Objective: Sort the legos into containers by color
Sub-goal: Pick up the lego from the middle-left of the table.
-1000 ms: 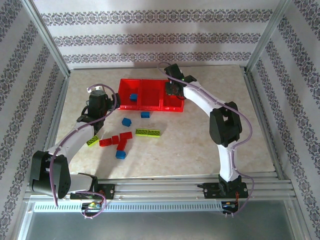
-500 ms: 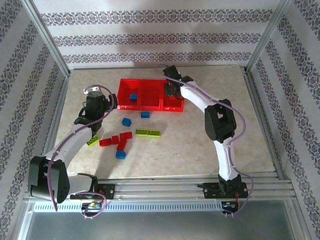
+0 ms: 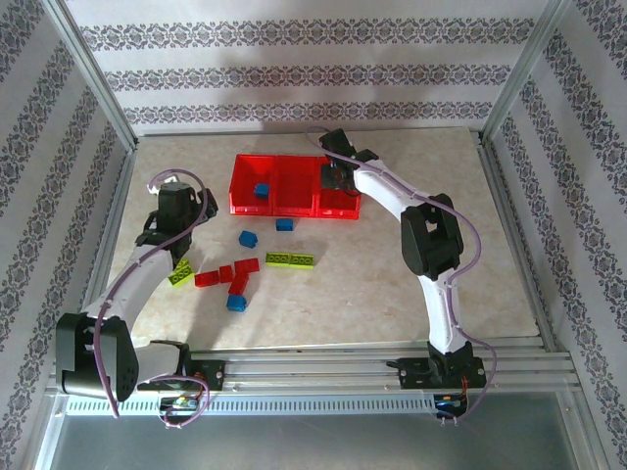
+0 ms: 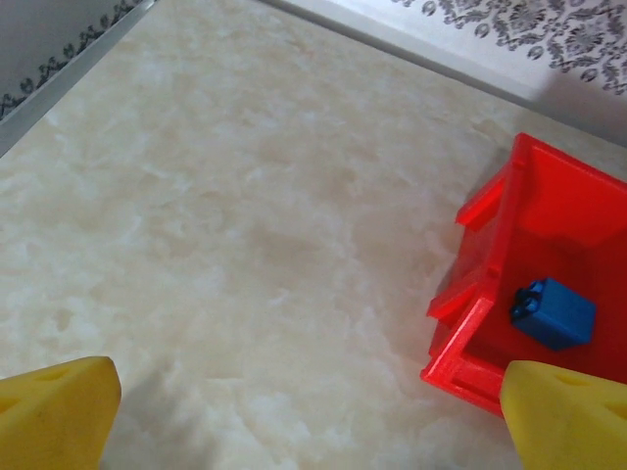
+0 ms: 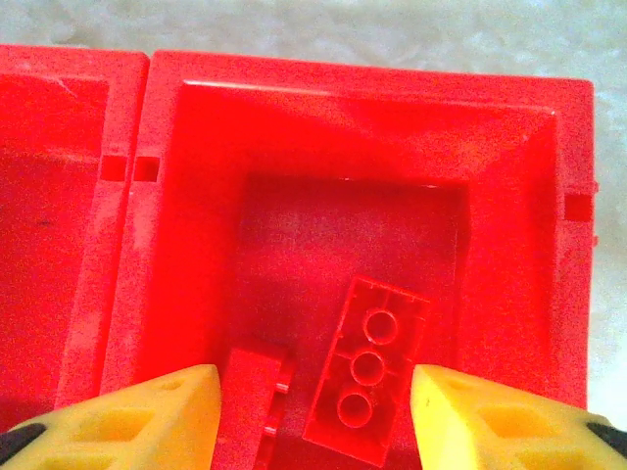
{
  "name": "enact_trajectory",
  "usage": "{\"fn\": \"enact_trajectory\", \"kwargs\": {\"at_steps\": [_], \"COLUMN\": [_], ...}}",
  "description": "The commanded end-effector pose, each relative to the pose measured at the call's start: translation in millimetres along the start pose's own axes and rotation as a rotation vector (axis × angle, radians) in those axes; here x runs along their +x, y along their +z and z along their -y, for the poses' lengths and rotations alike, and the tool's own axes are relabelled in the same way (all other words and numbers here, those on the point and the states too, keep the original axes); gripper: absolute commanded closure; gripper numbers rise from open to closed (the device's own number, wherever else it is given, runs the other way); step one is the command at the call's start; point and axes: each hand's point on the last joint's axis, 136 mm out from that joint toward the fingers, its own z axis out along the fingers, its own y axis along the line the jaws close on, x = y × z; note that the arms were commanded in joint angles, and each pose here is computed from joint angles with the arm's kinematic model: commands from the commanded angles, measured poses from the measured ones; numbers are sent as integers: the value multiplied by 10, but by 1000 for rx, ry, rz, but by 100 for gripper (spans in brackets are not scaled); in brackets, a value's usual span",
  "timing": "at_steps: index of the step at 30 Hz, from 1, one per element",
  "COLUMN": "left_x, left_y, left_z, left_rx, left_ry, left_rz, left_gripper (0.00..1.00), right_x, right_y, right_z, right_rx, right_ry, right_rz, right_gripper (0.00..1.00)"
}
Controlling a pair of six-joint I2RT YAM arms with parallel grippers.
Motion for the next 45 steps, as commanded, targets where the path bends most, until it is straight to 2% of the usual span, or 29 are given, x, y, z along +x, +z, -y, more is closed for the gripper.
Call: {"fn": "enact_trajectory", "kwargs": {"at_steps": [1, 8, 15, 18, 19, 26, 30, 38, 45], "left_x": [104, 249, 577, 682, 718, 970, 1087, 1230, 1257], "left_y": [-94, -265, -300, -299, -293, -208, -91, 152, 323], "left_z": [-224, -548, -807, -858, -879, -1019, -1063, -1135, -1149], "left_rx": [-69, -165, -208, -205, -208, -258, -277, -328, -330], "left_ry": [-66, -154, -231, -262, -268, -280, -275, -225, -221], "left_rz": [-39, -61, -193, -223, -234, -322, -391, -519, -546], "left_gripper": [0, 0, 0, 0, 0, 0, 6, 19, 22], "right_x": [-121, -119, 142, 305, 369, 710, 843, 929, 964], "right_y": [-239, -525, -734, -804, -823, -976, -1025, -1059, -1038], "right_z": [-30, -64, 5, 60, 79, 212, 251, 252, 201], "right_rx": [-31, -52, -67, -62, -58, -29, -22, -20, -24], "right_ry": [-13, -26, -6, 0, 1, 29, 54, 69, 67], "right_rz": [39, 74, 77, 71, 67, 48, 40, 36, 27], "right_gripper": [44, 41, 28, 17, 2, 2, 2, 2, 2]}}
